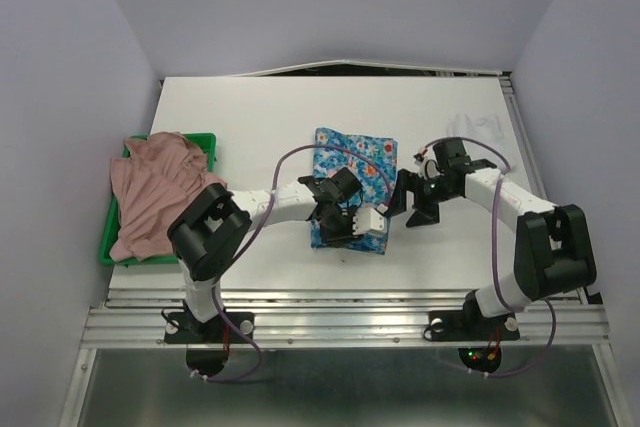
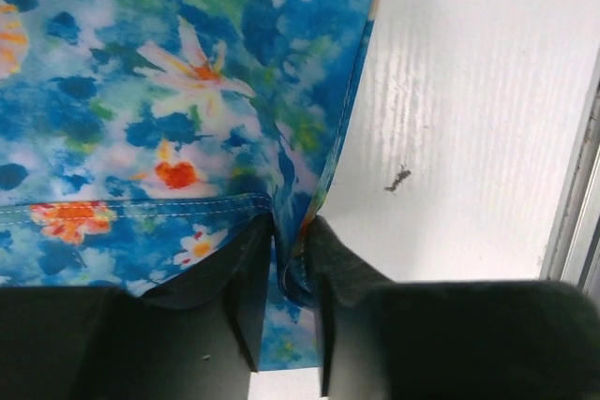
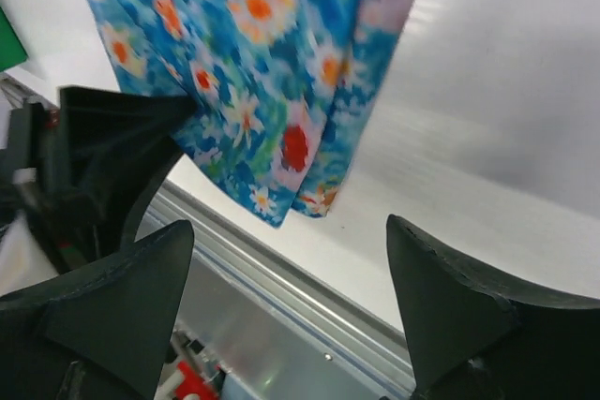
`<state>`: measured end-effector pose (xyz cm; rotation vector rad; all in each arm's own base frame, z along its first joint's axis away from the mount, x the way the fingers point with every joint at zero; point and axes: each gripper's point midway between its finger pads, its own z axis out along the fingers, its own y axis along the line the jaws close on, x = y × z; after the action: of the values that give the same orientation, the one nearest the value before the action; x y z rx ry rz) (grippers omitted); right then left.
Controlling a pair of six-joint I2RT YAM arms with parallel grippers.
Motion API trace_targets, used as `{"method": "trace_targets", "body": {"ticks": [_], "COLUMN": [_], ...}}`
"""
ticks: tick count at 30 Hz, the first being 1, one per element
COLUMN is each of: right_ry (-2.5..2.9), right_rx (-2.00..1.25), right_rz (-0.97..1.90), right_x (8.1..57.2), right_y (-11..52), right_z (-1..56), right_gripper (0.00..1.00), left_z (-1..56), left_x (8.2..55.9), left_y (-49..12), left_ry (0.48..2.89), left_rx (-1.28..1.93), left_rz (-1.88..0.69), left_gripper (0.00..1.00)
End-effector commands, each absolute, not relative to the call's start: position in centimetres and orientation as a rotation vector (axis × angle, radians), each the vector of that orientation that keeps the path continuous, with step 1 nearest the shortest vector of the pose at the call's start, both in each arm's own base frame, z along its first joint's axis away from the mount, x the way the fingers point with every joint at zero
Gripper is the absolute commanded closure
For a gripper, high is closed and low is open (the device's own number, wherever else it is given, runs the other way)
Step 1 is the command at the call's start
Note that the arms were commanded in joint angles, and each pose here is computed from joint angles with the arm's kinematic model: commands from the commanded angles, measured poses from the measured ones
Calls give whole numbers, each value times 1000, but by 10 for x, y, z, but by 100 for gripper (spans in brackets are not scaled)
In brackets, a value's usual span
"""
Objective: Fold and stack the skirts
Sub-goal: Fold the skirt
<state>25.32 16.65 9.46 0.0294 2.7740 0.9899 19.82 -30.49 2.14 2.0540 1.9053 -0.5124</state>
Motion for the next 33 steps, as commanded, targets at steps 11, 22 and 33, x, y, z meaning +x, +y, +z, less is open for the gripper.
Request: {"method": "trace_targets", "body": {"ticks": [11, 22, 33], "right_ry": [2859, 2892, 2781], "right_rx": [288, 249, 140], "right_rz": [1150, 1075, 1225], "right_x": [233, 222, 243], "right_y": [180, 179, 199], "right_z": [43, 11, 51], "right_gripper": [25, 43, 99], "left_z": [47, 53, 70], "left_x": [210, 213, 213], "left_y": [-320, -327, -312], "left_ry": [1937, 1928, 1883], "left_rx": [1863, 1821, 1746], "left_rz": [-604, -644, -571], "left_gripper": [55, 55, 34]}}
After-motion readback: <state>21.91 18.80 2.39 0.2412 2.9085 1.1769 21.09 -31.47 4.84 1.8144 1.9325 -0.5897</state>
